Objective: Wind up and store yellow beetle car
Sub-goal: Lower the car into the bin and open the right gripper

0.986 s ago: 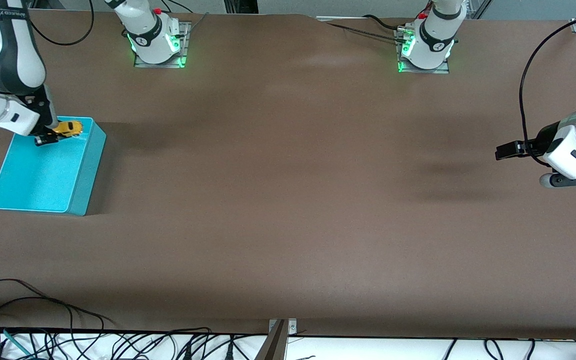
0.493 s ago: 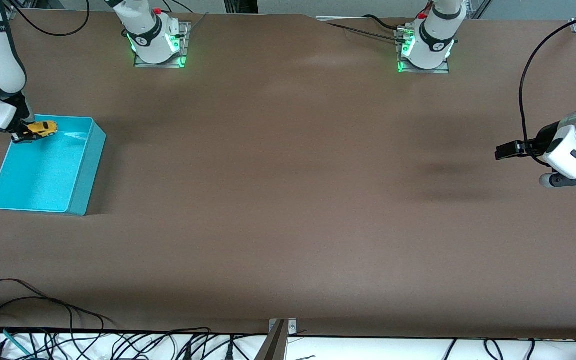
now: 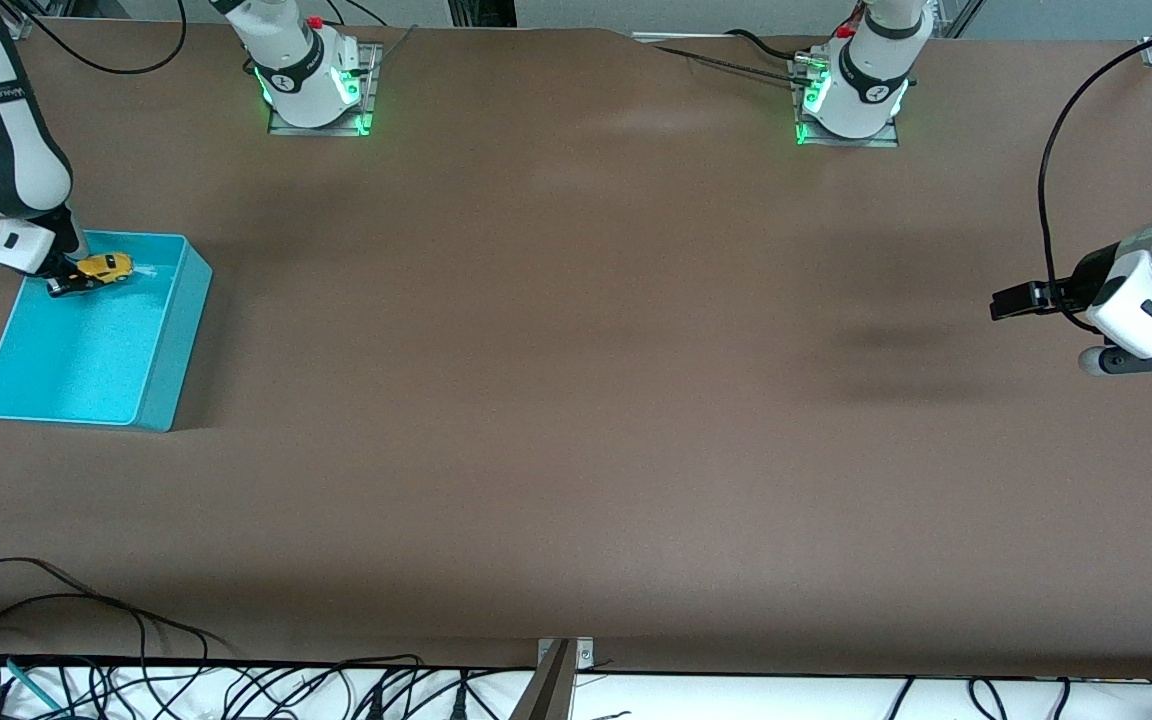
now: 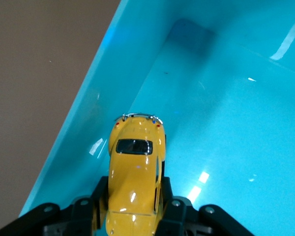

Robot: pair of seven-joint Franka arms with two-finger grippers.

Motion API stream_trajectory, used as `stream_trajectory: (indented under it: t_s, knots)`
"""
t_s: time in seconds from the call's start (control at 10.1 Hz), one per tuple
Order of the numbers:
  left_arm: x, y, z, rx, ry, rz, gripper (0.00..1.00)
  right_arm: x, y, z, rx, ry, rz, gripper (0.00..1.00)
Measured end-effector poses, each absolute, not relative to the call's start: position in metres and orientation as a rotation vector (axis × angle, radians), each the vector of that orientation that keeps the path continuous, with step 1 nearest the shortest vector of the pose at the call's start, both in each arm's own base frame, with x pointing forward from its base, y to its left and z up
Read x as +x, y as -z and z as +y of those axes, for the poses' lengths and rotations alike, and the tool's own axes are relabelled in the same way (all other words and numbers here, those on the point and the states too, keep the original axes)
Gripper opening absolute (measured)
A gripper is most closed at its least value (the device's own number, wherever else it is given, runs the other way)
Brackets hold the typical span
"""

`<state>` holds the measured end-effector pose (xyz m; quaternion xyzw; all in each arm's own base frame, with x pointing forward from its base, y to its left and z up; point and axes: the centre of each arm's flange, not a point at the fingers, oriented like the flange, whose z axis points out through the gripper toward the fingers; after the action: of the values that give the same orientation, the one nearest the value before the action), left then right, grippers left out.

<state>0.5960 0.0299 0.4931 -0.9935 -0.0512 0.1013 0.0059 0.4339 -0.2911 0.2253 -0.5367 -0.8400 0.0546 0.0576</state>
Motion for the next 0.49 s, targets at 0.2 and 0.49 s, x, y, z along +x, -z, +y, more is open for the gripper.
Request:
stream_trajectory:
  t_s: [0.2,0.49]
  knots:
    - [0.596,-0.4931,0.0299,-3.11,-0.317,-0.16,1.0,0.4305,-0.2129,-0.2947,-1.63,-0.16,-2.535,0.45]
    - [0.596,-0.4931,0.0299,-3.11,-0.317,-0.16,1.0,0.4303,-0.211,-0.2949,-1.645,-0.142,-2.525,0.55]
